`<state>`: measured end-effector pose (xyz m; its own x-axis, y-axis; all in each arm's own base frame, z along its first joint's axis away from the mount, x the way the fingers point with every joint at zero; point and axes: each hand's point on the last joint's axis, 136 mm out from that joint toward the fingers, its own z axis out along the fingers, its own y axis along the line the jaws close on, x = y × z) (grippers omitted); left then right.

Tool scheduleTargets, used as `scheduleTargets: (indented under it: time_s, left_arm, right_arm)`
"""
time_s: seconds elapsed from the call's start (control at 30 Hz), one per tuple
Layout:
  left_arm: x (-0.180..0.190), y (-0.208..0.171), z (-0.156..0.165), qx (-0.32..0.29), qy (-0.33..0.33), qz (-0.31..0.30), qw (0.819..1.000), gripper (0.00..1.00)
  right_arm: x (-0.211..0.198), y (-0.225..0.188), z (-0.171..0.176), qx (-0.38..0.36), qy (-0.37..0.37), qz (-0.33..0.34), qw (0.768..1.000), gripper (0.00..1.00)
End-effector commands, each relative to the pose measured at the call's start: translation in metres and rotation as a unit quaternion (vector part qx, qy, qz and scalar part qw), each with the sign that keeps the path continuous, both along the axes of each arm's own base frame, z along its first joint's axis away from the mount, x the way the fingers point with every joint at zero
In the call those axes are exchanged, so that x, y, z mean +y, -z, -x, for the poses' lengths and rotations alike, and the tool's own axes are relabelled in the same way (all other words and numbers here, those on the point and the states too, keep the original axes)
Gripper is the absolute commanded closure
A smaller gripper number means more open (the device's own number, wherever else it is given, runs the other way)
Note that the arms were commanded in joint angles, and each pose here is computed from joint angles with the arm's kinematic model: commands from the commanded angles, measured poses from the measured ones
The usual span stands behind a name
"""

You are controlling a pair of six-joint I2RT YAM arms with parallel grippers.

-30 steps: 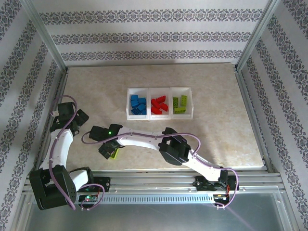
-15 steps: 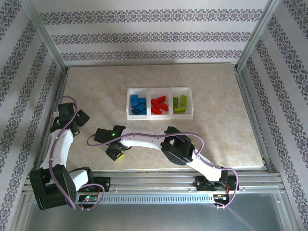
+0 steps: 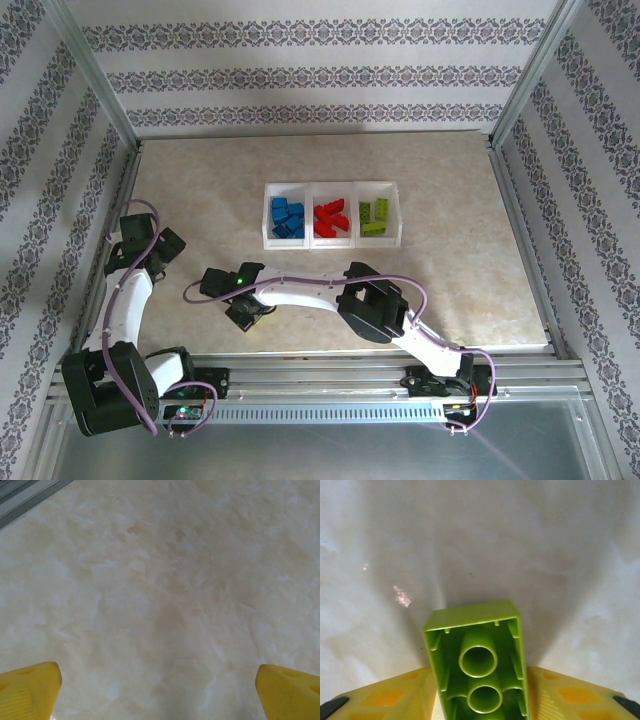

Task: Sort the legos into containers by color
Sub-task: Pick up the lego from the bottom-center of the table.

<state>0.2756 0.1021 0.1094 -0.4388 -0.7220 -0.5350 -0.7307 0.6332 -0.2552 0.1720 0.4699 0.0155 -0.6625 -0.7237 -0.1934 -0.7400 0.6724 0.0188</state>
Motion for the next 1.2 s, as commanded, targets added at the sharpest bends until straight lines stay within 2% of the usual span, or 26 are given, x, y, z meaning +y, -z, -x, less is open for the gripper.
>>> scheduleTargets:
  time_s: [0.0,0.2,0.43,0.57,0.87,1.17]
  left_arm:
    - [0.003,-0.001,-0.003,-0.011,-0.009,0.006,1.0,0.0]
    - [0.003,-0.001,-0.004,-0.009,-0.003,0.003,1.0,0.0]
    - [0.002,-0.002,-0.004,-0.009,0.002,0.0,1.0,0.0]
    - [0.002,-0.001,-0.004,-0.007,0.006,0.0,1.0,0.0]
    - [0.001,0.0,-0.002,-0.004,0.014,-0.003,1.0,0.0]
    - [0.0,0.0,0.0,-0.003,0.016,-0.004,1.0,0.0]
  right_arm:
    - [0.007,-0.009,0.002,0.016,-0.001,-0.028,0.999,0.56]
    - [-0.001,-0.012,-0.007,0.007,0.015,-0.028,0.999,0.68]
    - [-0.025,-0.041,-0.04,-0.033,0.072,-0.051,0.996,0.79]
    - [-0.048,-0.066,-0.064,-0.065,0.113,-0.072,0.989,0.8]
    - [-0.139,-0.11,-0.124,-0.125,0.224,-0.082,0.963,0.8]
    - [-0.229,-0.132,-0.172,-0.135,0.353,-0.08,0.922,0.77]
